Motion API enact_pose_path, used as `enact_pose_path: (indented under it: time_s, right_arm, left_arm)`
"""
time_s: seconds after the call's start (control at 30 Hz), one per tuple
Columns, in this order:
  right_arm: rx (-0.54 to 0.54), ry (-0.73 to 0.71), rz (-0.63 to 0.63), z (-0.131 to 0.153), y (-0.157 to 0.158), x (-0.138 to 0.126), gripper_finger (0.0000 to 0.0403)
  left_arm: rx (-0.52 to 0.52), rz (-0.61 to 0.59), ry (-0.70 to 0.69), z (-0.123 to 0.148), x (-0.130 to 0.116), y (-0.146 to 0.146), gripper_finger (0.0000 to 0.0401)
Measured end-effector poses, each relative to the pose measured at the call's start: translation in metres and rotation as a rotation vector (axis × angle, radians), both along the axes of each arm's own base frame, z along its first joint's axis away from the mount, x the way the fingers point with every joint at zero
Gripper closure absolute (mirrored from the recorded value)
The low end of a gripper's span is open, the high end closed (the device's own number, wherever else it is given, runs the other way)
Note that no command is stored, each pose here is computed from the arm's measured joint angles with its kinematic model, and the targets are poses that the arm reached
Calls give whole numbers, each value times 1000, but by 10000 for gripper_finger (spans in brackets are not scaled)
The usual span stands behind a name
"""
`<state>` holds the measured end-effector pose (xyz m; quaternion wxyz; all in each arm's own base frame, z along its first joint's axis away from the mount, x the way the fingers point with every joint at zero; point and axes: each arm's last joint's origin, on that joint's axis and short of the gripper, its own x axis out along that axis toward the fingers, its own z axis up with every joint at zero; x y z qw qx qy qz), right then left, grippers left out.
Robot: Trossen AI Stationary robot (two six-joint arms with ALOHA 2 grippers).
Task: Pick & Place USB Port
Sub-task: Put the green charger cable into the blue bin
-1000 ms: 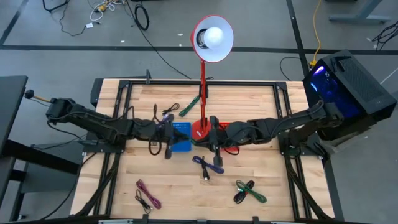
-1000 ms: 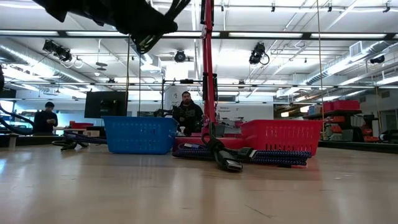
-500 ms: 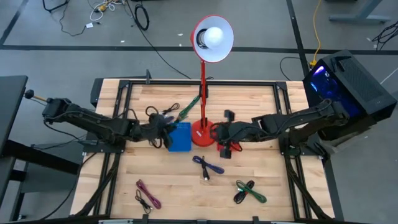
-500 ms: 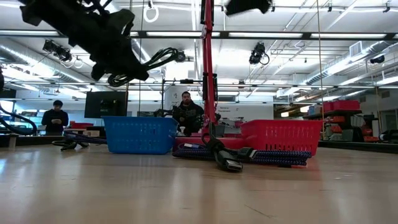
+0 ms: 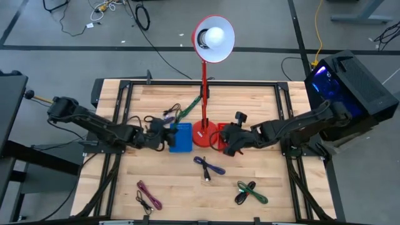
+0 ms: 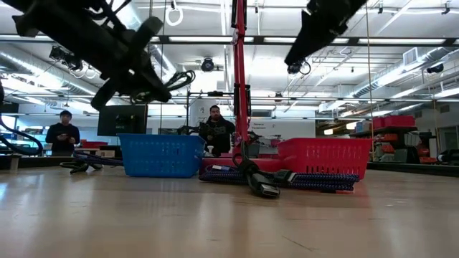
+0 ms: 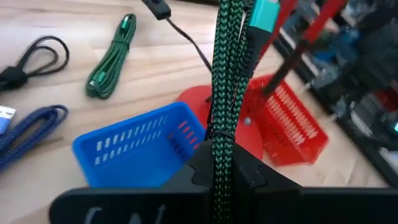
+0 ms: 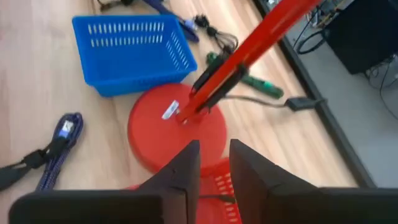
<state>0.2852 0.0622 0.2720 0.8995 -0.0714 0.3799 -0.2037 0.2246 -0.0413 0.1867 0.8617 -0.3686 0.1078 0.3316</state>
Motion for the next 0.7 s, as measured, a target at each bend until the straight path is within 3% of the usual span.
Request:
enact_pose_path:
  time_s: [0.27,0.6,0.7]
  right_arm:
    - [-16,-56,8,-13,12,-2,317]
    - [-71,-88,1,-11,20,-4,317]
    - [-72,-89,-1,-11,20,-4,317]
  left_arm:
    - [-97,105,-9,-28,14,0,382]
    - [-158,91,11,-47,23,-3,382]
    - [-155,65,24,-47,24,-3,361]
